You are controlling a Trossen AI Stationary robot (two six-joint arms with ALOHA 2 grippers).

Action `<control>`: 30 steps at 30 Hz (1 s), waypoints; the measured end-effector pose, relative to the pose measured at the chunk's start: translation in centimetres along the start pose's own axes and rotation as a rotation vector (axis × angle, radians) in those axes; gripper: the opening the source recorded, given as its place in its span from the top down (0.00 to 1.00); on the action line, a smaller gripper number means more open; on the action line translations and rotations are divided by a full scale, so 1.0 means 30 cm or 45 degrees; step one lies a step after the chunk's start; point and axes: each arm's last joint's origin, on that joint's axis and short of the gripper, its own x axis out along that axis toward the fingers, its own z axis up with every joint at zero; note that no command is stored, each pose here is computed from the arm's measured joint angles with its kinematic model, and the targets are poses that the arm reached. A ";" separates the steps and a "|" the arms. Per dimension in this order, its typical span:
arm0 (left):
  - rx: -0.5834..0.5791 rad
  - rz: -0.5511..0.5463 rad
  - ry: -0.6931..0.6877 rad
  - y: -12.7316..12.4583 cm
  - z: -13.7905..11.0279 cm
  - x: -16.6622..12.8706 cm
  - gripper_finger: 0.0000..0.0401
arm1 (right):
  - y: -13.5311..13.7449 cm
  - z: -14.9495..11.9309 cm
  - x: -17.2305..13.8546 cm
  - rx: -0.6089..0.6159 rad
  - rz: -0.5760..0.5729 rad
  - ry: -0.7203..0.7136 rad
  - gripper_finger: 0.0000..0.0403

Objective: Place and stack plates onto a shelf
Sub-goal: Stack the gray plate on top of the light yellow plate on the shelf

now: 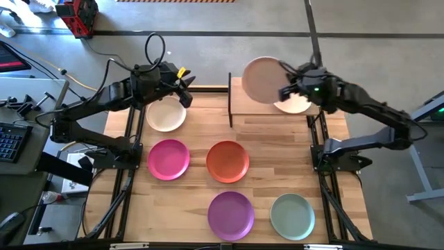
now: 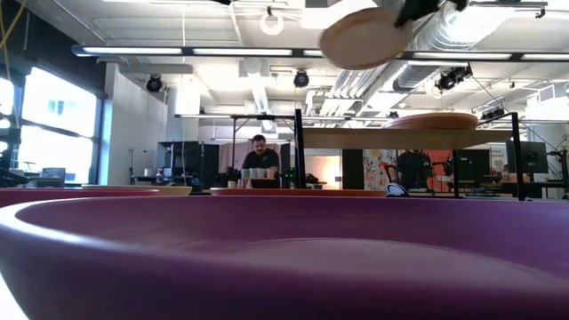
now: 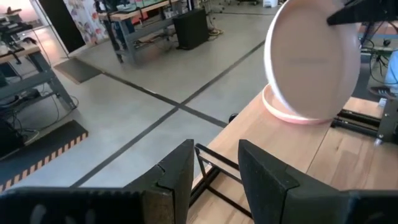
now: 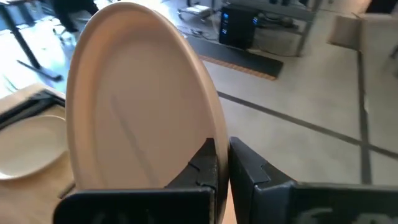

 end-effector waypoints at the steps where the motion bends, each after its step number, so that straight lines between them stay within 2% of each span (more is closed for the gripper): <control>1: 0.000 0.000 0.000 0.000 0.000 0.000 0.71 | -0.024 -0.008 -0.015 0.007 -0.016 0.012 1.00; 7: 0.004 0.000 0.000 0.000 0.000 0.000 0.71 | -0.154 -0.116 -0.086 0.131 -0.118 0.071 1.00; 14: 0.000 0.001 -0.001 0.000 0.000 0.001 0.71 | -0.234 -0.243 -0.129 0.420 -0.115 -0.054 1.00; 18: -0.007 0.001 -0.001 0.000 0.000 0.001 0.71 | -0.267 -0.326 -0.133 0.636 -0.143 -0.077 1.00; 25: -0.011 0.002 -0.001 0.000 0.000 0.001 0.71 | -0.289 -0.468 -0.098 1.100 -0.196 -0.092 1.00; 30: 0.015 0.003 -0.001 0.000 0.000 0.001 0.71 | -0.281 -0.520 -0.066 1.307 -0.227 -0.070 1.00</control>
